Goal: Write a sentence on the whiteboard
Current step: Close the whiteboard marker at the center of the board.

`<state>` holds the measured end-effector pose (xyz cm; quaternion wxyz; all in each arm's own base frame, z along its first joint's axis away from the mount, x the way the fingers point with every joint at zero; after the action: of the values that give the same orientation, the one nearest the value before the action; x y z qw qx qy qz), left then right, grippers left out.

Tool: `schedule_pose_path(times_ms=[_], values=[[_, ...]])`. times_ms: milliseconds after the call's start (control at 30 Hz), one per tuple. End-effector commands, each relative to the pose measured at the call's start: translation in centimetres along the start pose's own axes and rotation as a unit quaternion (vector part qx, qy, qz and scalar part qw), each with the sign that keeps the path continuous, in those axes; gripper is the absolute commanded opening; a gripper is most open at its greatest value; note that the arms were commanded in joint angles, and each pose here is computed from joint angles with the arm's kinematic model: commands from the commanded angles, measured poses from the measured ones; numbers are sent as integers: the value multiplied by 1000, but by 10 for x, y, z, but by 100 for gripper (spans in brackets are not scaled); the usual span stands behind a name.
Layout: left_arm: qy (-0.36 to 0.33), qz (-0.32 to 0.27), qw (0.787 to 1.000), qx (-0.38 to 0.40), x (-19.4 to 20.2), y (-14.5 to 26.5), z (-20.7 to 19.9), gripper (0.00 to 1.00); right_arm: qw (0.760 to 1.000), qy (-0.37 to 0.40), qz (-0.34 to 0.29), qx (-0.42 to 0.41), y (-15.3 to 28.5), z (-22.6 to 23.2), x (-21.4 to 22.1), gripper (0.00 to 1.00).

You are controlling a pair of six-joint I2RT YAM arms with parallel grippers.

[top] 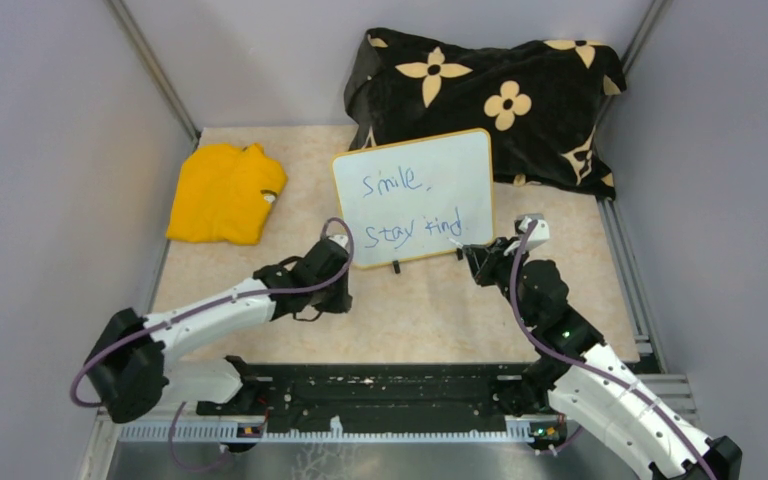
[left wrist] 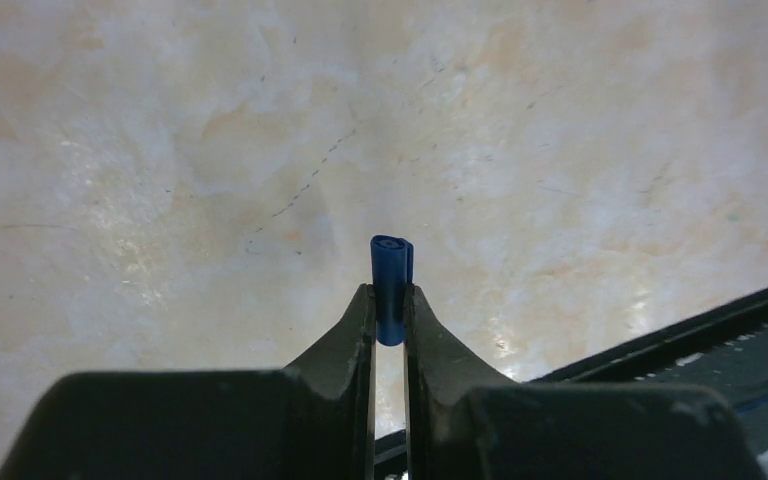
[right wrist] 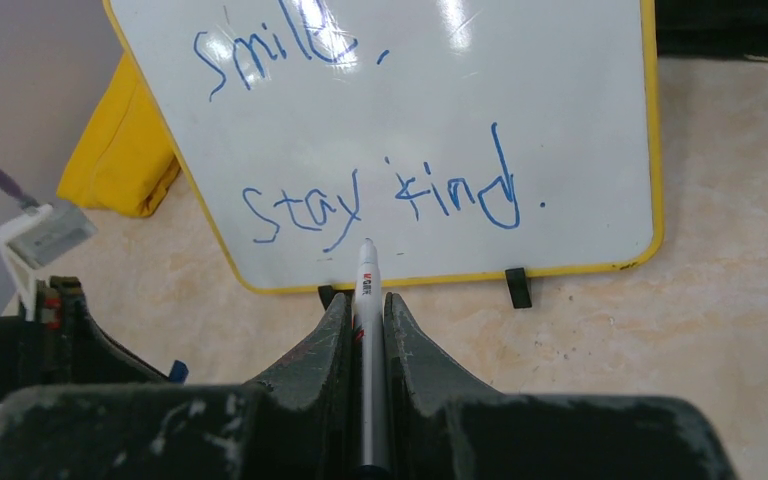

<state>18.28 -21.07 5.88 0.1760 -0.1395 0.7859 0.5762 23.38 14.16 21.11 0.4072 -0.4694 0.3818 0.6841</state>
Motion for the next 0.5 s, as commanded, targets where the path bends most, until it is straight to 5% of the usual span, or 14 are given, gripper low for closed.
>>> schedule_pose_path(times_ms=[0, 267, 467], values=[[20, -107, 992, 65, -45, 34, -22, 0, 1000, -1, -25, -9, 1, 6, -18, 0], [39, -291, 934, 203, -111, 109, -57, 0, 1000, -2, -29, -11, 1, 9, -26, 0], [59, -348, 886, 302, -132, 150, -83, 0, 999, -7, -35, -12, 2, 11, -34, 0]])
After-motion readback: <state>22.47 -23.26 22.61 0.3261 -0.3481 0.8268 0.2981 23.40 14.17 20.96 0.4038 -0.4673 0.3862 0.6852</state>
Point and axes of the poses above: each gripper's point midway between its finger pads, its own y axis back along the fingers, its own z axis along the line the jaws close on, x = y × z, the point moved 1 cm from there along y, back along the fingers, and after that the axes turned 8 degrees about y, right-handed, at the moved point
